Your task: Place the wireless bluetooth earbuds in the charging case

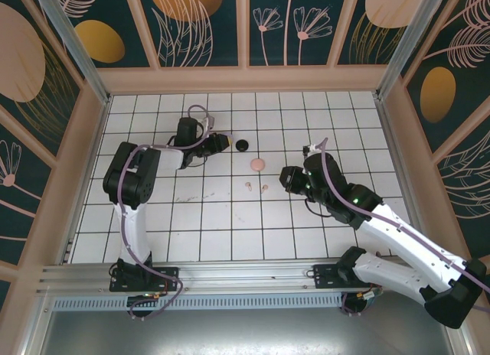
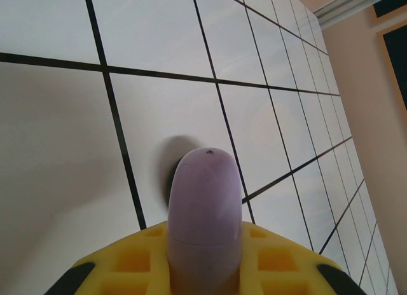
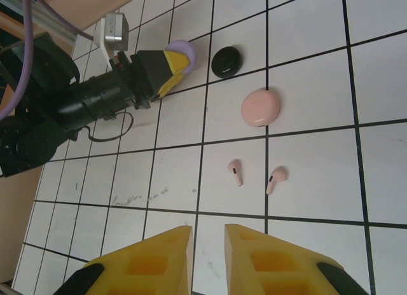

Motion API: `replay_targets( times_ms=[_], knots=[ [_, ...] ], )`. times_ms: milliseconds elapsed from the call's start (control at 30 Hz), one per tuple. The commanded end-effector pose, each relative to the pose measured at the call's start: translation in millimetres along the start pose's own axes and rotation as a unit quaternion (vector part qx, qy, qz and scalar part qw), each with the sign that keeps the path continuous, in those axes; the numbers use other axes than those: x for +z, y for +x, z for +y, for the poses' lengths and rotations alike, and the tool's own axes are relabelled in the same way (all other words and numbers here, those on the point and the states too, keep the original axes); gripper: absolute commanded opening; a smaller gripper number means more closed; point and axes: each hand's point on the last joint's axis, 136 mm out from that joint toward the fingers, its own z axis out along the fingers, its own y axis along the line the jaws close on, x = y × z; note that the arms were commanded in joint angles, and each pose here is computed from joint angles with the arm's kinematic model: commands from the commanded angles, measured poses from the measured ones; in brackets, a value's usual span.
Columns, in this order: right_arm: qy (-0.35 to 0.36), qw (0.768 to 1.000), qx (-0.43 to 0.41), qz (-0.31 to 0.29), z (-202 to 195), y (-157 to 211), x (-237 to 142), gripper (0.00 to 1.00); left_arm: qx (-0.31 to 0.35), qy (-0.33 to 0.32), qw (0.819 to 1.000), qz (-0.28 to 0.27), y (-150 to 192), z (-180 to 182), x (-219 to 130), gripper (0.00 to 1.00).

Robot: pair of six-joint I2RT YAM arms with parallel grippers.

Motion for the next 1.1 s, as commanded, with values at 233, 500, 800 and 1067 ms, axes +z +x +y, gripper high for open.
replay_targets(
  times_ms=[233, 500, 800, 1067],
  knots=[
    [-0.007, 1.0, 0.003, -0.019, 2.7, -6.7, -5.3, 0.23, -0.059, -0.045, 0.996, 0.049, 15.9, 28.1, 17.2, 0.12],
    [-0.012, 1.0, 0.001, -0.023, 6.3, -9.9, -8.4, 0.23, -0.067, -0.078, 0.993, 0.061, 22.5, 41.8, 17.2, 0.25],
    [-0.013, 0.999, -0.002, -0.03, 7.5, -14.0, -14.5, 0.22, -0.052, -0.109, 0.991, 0.053, 15.7, 44.9, 8.8, 0.39],
    [-0.013, 0.999, -0.005, -0.034, 9.0, -17.7, -18.6, 0.22, -0.029, -0.141, 0.989, 0.032, -1.4, 45.4, -8.9, 0.43]
  ],
)
